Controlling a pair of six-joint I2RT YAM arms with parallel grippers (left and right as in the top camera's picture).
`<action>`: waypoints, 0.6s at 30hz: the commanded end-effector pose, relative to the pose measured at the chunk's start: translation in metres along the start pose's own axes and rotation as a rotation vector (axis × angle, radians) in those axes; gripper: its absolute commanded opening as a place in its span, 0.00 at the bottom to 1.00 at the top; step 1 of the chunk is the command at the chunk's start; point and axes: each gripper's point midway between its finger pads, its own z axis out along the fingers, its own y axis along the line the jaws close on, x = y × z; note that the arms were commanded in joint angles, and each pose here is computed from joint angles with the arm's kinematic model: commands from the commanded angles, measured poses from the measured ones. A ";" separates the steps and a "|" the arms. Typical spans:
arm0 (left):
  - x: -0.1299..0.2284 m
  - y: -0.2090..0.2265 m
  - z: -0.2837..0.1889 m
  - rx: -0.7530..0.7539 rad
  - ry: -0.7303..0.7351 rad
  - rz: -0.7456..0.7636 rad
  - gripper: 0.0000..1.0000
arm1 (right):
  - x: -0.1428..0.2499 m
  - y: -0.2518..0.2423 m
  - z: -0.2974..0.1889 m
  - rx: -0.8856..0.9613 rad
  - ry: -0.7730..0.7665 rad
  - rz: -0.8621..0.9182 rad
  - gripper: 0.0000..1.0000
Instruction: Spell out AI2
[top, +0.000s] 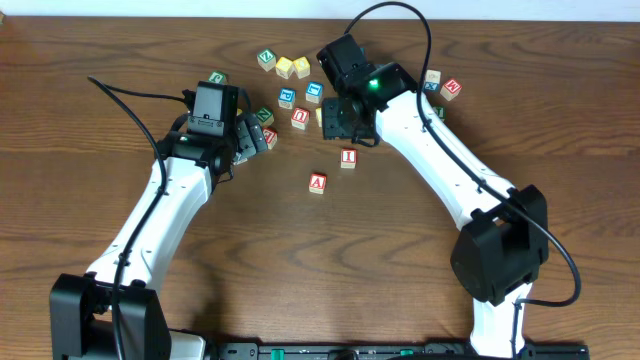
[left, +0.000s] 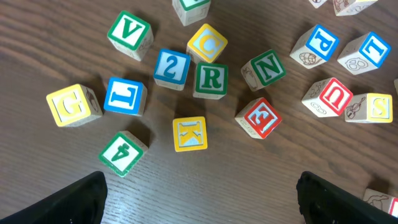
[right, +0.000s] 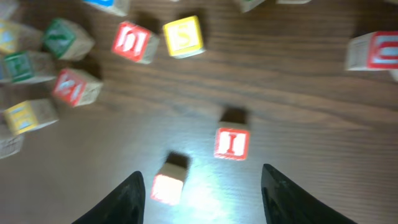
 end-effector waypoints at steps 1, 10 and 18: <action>-0.014 0.005 -0.007 -0.007 -0.036 0.108 0.96 | 0.029 0.019 0.021 -0.065 0.112 -0.036 0.52; -0.041 0.068 -0.026 -0.086 -0.083 -0.082 0.96 | 0.058 0.037 0.048 0.003 0.157 -0.105 0.51; -0.029 0.096 -0.020 -0.144 -0.021 -0.133 0.96 | 0.084 0.034 0.077 0.072 0.239 -0.076 0.49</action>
